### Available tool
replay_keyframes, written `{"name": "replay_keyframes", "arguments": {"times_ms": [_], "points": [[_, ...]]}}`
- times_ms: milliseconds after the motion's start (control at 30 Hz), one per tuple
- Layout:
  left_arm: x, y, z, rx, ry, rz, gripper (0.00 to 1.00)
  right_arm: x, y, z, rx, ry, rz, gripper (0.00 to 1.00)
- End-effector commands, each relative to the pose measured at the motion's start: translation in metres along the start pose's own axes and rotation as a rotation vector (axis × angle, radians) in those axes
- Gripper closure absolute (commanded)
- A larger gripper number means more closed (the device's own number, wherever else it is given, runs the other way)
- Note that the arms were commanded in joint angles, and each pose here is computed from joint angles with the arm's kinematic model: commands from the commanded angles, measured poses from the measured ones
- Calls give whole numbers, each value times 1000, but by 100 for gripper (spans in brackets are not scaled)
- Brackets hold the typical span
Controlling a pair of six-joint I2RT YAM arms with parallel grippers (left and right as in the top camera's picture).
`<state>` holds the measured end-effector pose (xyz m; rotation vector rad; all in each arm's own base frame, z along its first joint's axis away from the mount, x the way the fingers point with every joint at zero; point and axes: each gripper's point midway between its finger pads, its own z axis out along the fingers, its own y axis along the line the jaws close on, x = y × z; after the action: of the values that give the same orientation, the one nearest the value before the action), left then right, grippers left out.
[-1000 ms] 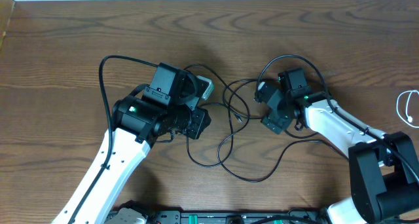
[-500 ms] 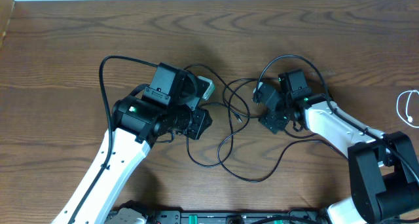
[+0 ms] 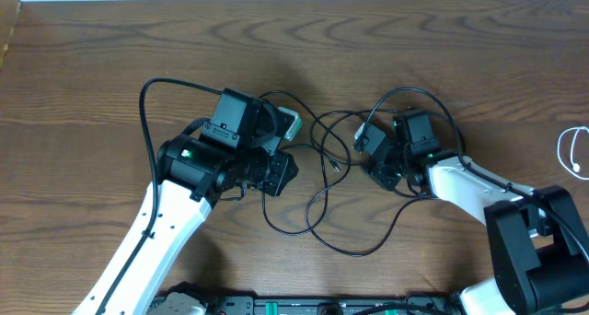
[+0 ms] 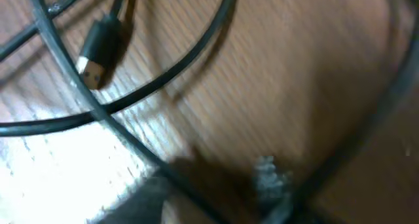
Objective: Untangle cables
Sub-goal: 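Grasp a black cable with the right gripper near the left gripper, then lift the black cable loop up and right with the right gripper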
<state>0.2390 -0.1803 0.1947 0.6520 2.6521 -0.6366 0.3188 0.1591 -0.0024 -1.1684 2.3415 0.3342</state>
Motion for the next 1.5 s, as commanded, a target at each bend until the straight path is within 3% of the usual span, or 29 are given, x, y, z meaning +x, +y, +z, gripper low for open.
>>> {"name": "replay_keyframes", "arguments": {"times_ms": [0,233,367,433,667,900,1033,1167,1267,1467], "points": [[1,-3,-1,17,0,11,70,16,2,5,17,42,54,99],[3,-3,-1,16,10,8,70,-22,-24,-5,116,-90,249,99],[5,-3,-1,16,17,5,70,-82,-52,-49,223,-249,234,99],[5,-3,-1,16,17,4,70,-143,-80,-116,364,-425,197,99],[5,-2,-1,16,17,5,70,-237,-134,-324,731,-822,191,99],[5,-2,-1,16,17,6,69,-255,-153,-514,1002,-1116,191,99],[5,-2,0,16,18,8,68,-242,-157,-580,1080,-1237,257,99],[7,-11,2,42,26,100,68,-237,-156,-599,1081,-1267,250,99],[16,-50,7,208,51,313,62,-236,-158,-589,1053,-1235,253,99],[19,-70,39,233,102,533,49,-230,-163,-572,1026,-1166,290,99]]}}
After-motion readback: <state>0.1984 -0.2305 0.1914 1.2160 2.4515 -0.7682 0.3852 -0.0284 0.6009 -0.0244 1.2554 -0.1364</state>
